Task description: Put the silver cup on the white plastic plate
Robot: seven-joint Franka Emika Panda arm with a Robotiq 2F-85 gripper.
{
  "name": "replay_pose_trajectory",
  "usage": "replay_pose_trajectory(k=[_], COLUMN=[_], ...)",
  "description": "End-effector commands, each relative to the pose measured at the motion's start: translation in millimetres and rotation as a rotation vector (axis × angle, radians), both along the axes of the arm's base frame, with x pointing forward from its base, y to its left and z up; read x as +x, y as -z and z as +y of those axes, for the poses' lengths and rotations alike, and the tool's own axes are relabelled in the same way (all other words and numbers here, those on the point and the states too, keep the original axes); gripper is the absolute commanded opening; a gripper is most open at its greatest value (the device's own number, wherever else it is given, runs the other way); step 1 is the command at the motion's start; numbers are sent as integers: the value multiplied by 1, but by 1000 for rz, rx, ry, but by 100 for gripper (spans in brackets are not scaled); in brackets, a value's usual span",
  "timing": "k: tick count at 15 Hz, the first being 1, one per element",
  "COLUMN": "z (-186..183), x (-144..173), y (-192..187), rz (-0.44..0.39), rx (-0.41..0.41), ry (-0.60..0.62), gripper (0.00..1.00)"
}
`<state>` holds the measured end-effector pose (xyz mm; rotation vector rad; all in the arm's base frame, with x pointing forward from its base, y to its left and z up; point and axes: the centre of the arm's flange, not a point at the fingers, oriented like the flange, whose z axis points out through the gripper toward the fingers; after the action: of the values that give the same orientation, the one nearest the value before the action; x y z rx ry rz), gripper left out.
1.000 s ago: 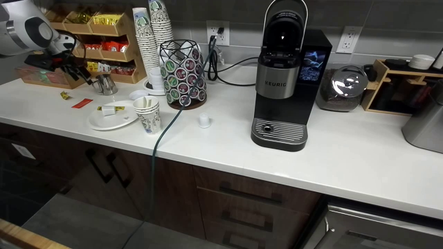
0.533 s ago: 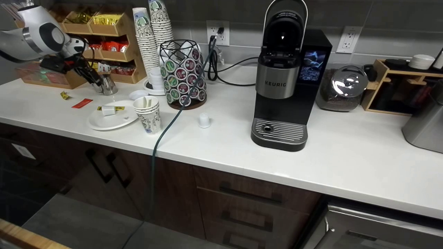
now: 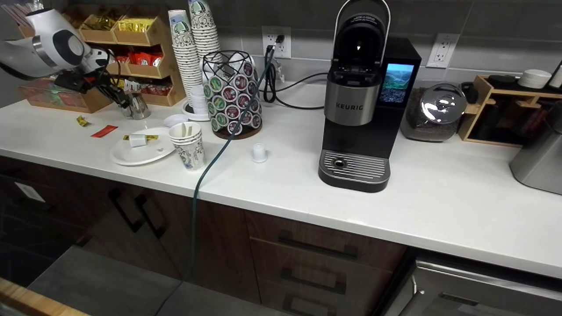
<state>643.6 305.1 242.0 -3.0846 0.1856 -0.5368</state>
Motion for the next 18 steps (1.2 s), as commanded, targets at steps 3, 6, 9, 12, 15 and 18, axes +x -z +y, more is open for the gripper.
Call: replay_pose_trajectory(k=[3,6,9,12,15,18], z=[8,-15,-56,-90,-125,-162], x=[-18,-39,-63,-88,-120,-159], y=[-19,-43,-70,-91,-104,-115], rz=[43,52,40,29,65,117], rx=[-43,28,113,133,96,29], ry=[13,-22,-46,-165,-275,-297], gripper=[4,4,4,4,4,4])
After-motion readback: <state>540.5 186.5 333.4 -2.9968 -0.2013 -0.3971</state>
